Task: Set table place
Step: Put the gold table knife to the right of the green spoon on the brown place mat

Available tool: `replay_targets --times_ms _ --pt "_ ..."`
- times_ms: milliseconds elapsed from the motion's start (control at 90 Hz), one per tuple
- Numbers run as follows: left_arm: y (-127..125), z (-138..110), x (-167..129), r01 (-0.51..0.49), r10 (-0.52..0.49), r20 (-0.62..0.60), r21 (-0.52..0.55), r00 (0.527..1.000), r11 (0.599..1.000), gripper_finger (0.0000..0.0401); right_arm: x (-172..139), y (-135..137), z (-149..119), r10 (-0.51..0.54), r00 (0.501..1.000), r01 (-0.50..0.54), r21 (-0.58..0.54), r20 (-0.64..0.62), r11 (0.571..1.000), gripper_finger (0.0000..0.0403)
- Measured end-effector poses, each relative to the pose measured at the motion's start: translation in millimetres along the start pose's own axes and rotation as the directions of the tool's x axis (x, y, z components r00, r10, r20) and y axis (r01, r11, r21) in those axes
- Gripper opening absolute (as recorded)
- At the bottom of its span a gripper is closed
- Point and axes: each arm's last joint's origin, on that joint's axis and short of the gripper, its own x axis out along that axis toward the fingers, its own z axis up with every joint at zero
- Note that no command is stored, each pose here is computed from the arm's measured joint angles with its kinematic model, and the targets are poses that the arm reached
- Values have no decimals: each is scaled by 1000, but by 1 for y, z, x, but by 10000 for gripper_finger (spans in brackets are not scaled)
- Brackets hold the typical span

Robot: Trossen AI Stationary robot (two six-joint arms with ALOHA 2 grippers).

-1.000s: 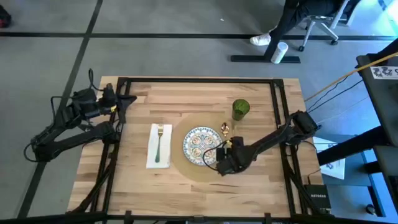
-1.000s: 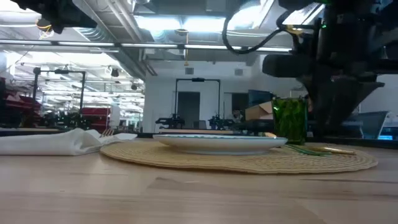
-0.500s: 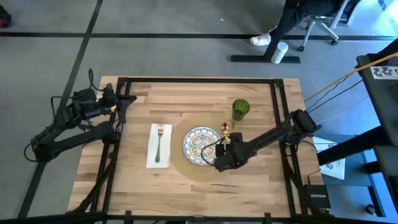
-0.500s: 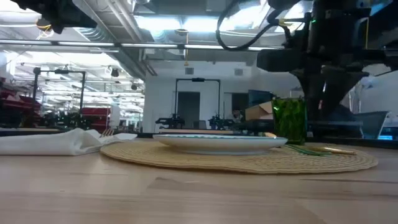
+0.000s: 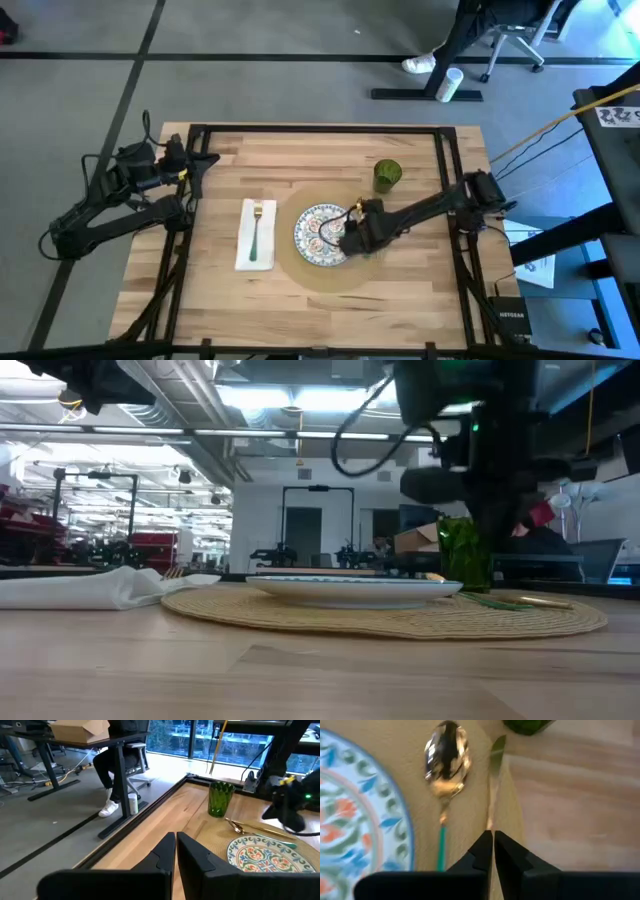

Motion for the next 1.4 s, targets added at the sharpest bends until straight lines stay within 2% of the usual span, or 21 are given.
replay_targets --times_ms 178,456,567,667,778,911,1000,1178,1289,1400 --pt "0 0 0 0 0 0 2 1000 1000 0 8 3 10 13 1000 -12 -24 14 1000 0" --pt "0 -2 0 1 -1 -22 1 1000 1000 0 8 19 14 155 987 -150 -112 38 982 0" --pt "0 -4 0 1 -1 -37 -9 999 1000 0 6 28 14 249 968 -238 -188 37 953 0" --pt "0 -5 0 0 -1 -54 -21 999 1000 0 3 38 14 347 937 -325 -264 39 908 0" --pt "0 -5 0 0 -1 -55 -28 999 1000 0 -3 52 15 474 879 -421 -394 44 817 0" --pt "0 -5 0 -1 -1 -50 -32 999 999 0 -15 70 17 660 751 -551 -561 -11 618 0" --pt "0 -3 0 0 -1 -31 -33 1000 999 0 -20 77 21 730 683 -588 -621 -37 519 0" --pt "0 -1 1 0 0 -10 -58 1000 998 0 -18 81 33 757 648 -574 -703 -77 419 0" --pt "0 0 2 6 -7 -6 -72 1000 997 0 -21 81 41 788 610 -560 -752 -91 347 0" --pt "0 0 3 13 -13 -12 -72 1000 997 0 -24 72 51 851 516 -574 -777 -98 259 0"
